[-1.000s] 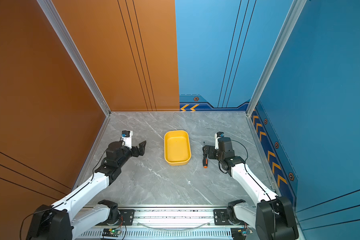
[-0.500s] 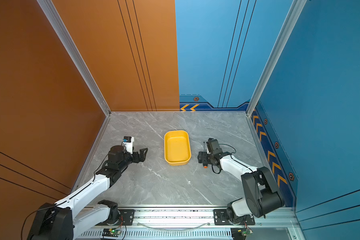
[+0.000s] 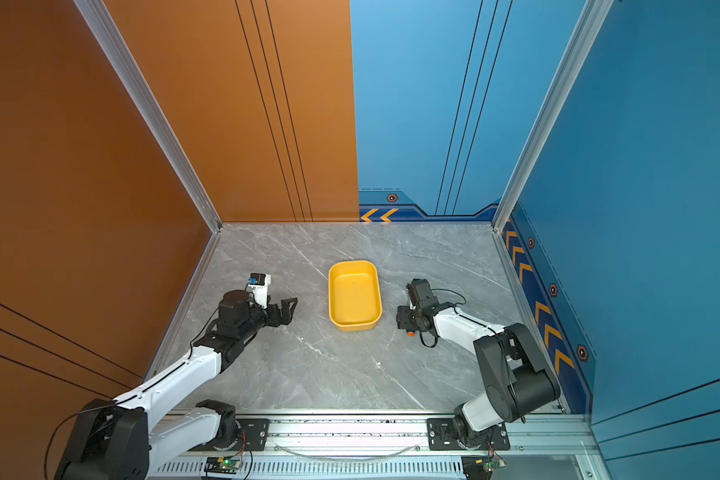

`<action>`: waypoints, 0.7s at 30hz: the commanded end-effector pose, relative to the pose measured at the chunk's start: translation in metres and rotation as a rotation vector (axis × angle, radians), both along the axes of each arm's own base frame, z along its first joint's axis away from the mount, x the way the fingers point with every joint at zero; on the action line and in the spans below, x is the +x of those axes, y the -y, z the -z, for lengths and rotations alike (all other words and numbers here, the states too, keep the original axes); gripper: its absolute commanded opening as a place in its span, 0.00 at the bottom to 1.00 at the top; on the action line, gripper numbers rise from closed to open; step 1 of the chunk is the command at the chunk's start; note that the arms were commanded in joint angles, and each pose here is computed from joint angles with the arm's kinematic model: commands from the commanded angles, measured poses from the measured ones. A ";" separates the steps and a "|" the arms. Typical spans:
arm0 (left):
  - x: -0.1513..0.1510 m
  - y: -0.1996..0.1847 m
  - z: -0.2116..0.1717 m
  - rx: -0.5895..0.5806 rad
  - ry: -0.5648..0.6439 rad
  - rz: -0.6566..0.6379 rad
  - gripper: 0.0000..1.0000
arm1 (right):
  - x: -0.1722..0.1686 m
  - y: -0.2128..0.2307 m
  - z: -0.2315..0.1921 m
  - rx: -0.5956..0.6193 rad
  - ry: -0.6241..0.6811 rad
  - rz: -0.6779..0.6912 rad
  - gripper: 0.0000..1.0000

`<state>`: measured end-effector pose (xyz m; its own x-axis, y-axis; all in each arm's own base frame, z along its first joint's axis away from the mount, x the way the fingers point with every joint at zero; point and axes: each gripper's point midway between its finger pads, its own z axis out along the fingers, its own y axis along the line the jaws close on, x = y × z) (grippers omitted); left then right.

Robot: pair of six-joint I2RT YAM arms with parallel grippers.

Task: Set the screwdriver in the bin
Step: 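Close the right gripper on the black-and-orange screwdriver handle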

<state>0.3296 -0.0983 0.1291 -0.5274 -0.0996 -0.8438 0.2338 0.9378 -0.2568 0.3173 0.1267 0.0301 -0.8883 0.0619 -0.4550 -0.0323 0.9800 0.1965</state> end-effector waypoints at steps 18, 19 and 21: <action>0.002 0.001 -0.008 -0.037 0.001 0.004 0.98 | -0.001 0.002 0.010 -0.054 -0.046 0.006 0.34; 0.002 0.001 -0.007 -0.038 0.000 0.004 0.98 | 0.000 0.002 0.009 -0.054 -0.046 0.006 0.30; 0.003 0.001 -0.007 -0.037 -0.001 0.003 0.98 | -0.001 0.002 0.009 -0.053 -0.051 0.007 0.22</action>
<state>0.3300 -0.0967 0.1292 -0.5315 -0.1176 -0.8389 0.2254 0.9350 -0.2739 0.3195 0.1250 0.0233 -0.8977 0.0558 -0.4371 -0.0197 0.9859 0.1665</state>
